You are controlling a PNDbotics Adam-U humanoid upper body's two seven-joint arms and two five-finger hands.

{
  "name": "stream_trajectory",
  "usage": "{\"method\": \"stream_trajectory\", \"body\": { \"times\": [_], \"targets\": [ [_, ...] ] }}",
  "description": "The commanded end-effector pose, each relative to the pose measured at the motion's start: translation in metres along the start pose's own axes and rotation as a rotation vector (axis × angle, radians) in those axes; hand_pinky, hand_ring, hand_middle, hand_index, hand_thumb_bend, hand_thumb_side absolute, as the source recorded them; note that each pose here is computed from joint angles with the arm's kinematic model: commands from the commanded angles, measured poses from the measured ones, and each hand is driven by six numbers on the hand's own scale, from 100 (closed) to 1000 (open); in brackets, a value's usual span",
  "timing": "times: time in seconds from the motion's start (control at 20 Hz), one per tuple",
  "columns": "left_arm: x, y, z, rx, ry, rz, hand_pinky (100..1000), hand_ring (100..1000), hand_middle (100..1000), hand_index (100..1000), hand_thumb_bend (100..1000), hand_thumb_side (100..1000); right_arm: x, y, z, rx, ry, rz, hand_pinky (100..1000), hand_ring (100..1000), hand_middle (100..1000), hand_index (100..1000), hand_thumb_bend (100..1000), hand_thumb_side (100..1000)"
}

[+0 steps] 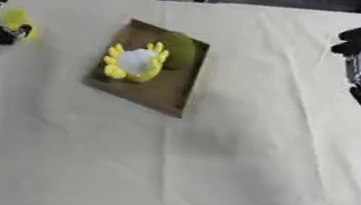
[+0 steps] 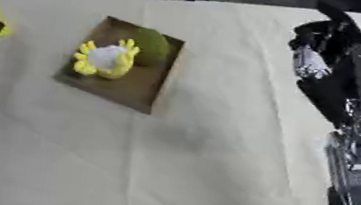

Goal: Pick up objects on the table and place them in the box.

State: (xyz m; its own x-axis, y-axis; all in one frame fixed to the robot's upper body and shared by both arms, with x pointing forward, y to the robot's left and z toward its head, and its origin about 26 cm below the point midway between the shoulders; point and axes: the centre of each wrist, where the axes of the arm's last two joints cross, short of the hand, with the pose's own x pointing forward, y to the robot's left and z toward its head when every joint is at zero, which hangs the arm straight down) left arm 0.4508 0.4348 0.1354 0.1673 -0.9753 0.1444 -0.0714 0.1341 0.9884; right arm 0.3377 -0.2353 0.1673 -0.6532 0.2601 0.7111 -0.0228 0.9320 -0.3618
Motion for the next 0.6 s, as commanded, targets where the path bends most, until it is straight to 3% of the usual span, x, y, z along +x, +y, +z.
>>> {"method": "stream_trajectory", "body": {
  "times": [0.05,0.45,0.6],
  "targets": [
    [-0.003,0.018,-0.004,0.052,0.001,0.000,760,744,804,919,404,633,0.006,-0.006,-0.005,0.003,-0.026,0.013,732,620,621,905,100,477],
    [-0.003,0.009,-0.002,0.067,0.041,-0.023,734,719,771,903,372,581,0.006,-0.006,-0.006,0.001,-0.031,0.010,732,620,621,905,100,477],
    [-0.003,0.006,-0.001,0.081,0.053,-0.029,692,649,701,846,322,499,0.006,-0.006,-0.006,0.001,-0.030,0.010,732,620,621,905,100,477]
  ]
}}
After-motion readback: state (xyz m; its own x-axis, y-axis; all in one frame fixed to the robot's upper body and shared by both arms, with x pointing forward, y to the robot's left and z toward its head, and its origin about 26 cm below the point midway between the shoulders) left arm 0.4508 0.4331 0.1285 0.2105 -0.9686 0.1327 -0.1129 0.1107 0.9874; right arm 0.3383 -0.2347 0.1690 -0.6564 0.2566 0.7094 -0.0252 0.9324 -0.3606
